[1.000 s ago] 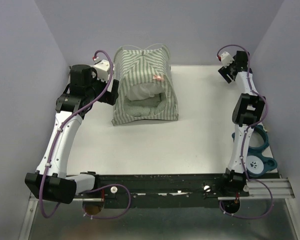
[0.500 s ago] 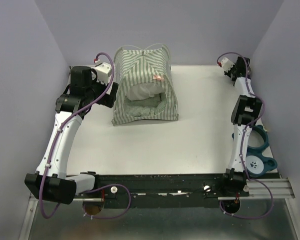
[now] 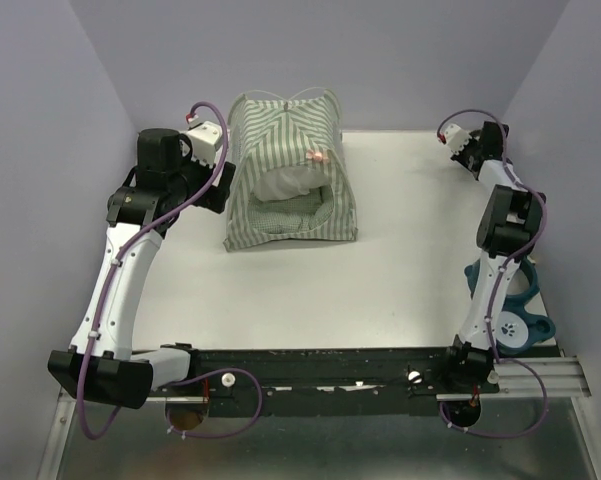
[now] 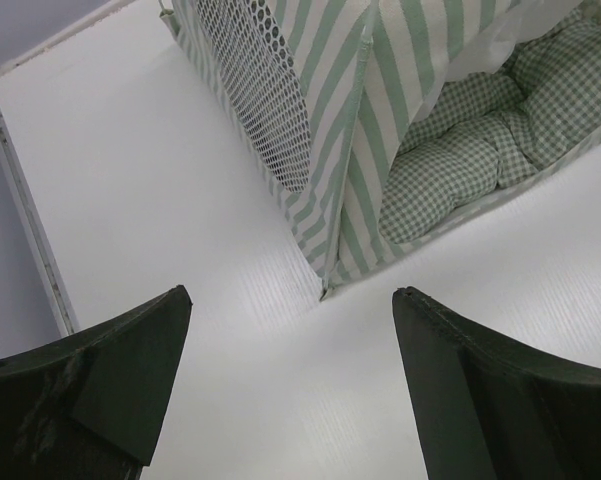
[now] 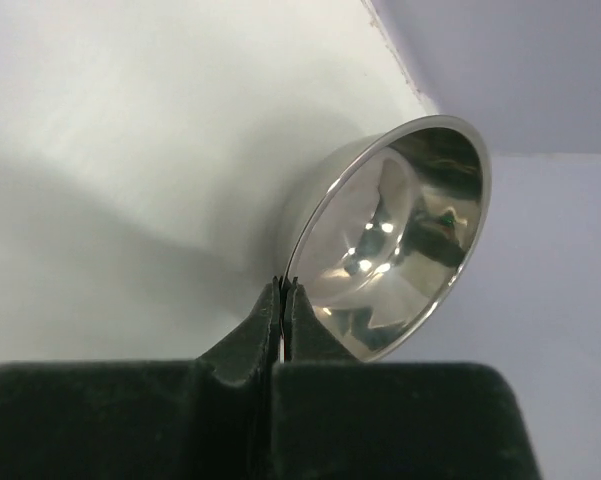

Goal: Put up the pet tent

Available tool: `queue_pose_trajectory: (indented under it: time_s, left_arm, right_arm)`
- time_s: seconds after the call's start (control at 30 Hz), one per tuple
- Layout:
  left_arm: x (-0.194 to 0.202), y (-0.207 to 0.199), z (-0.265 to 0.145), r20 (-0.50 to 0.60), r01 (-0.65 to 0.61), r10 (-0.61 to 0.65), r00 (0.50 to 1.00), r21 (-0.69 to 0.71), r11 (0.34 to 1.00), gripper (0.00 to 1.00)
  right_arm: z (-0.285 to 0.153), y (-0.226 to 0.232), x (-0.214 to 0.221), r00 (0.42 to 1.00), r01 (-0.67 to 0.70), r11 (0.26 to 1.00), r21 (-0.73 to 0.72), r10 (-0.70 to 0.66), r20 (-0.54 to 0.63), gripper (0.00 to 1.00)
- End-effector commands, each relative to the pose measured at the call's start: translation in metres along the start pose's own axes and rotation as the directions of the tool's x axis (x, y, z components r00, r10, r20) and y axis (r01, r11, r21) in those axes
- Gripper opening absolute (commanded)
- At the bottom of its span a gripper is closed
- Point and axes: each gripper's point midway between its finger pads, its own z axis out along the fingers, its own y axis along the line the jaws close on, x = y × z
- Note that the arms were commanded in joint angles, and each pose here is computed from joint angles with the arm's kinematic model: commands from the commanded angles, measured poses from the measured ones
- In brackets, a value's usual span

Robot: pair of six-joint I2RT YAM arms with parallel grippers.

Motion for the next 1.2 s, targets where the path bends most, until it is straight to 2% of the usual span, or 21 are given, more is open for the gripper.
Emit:
queue_pose_trajectory:
  time_s: [0.0, 0.1, 0.23, 0.37, 0.47, 0.53, 0.73, 0.87, 1.0, 1.17]
  left_arm:
    - [-0.006, -0.004, -0.002, 0.035, 0.0, -0.001, 0.999, 0.026, 1.0, 0.99]
    - [-0.007, -0.009, 0.003, 0.056, 0.0, -0.003, 0.998, 0.056, 0.998, 0.99]
    - [-0.012, -0.016, 0.01, 0.085, 0.001, -0.009, 0.996, 0.101, 0.995, 0.99]
    - [-0.019, -0.021, 0.014, 0.124, -0.006, -0.011, 0.992, 0.134, 0.991, 0.99]
    - [-0.023, -0.026, 0.018, 0.143, -0.01, -0.014, 0.99, 0.167, 0.986, 0.99]
    - [-0.024, -0.029, 0.021, 0.151, -0.007, -0.022, 0.988, 0.186, 0.983, 0.99]
    - [-0.033, -0.038, 0.027, 0.192, 0.037, -0.085, 0.978, 0.238, 0.97, 0.99]
    - [-0.031, -0.046, 0.028, 0.182, 0.037, -0.093, 0.979, 0.285, 0.958, 0.99]
    - [-0.035, -0.05, 0.024, 0.18, 0.029, -0.089, 0.98, 0.311, 0.95, 0.99]
    - [-0.046, -0.053, 0.018, 0.196, 0.039, -0.11, 0.974, 0.333, 0.942, 0.99]
  right_arm:
    - [-0.065, -0.008, -0.065, 0.976, -0.046, 0.998, -0.048, 0.056, 0.209, 0.01]
    - [-0.112, 0.0, -0.091, 0.953, -0.072, 0.991, -0.113, 0.101, 0.284, 0.01]
    - [-0.178, 0.012, -0.107, 0.935, -0.115, 0.97, -0.214, 0.179, 0.308, 0.01]
    - [-0.24, 0.044, -0.117, 0.915, -0.132, 0.923, -0.362, 0.254, 0.315, 0.01]
    - [-0.292, 0.063, -0.122, 0.904, -0.167, 0.871, -0.463, 0.323, 0.281, 0.01]
    - [-0.325, 0.074, -0.115, 0.91, -0.213, 0.845, -0.491, 0.355, 0.217, 0.01]
    - [-0.403, 0.127, -0.057, 0.946, -0.281, 0.869, -0.406, 0.322, 0.034, 0.01]
    - [-0.428, 0.153, -0.008, 0.955, -0.296, 0.904, -0.309, 0.272, -0.117, 0.01]
    - [-0.432, 0.178, 0.036, 0.944, -0.276, 0.93, -0.243, 0.215, -0.25, 0.01]
    - [-0.418, 0.179, 0.061, 0.91, -0.29, 0.943, -0.163, 0.22, -0.351, 0.01]
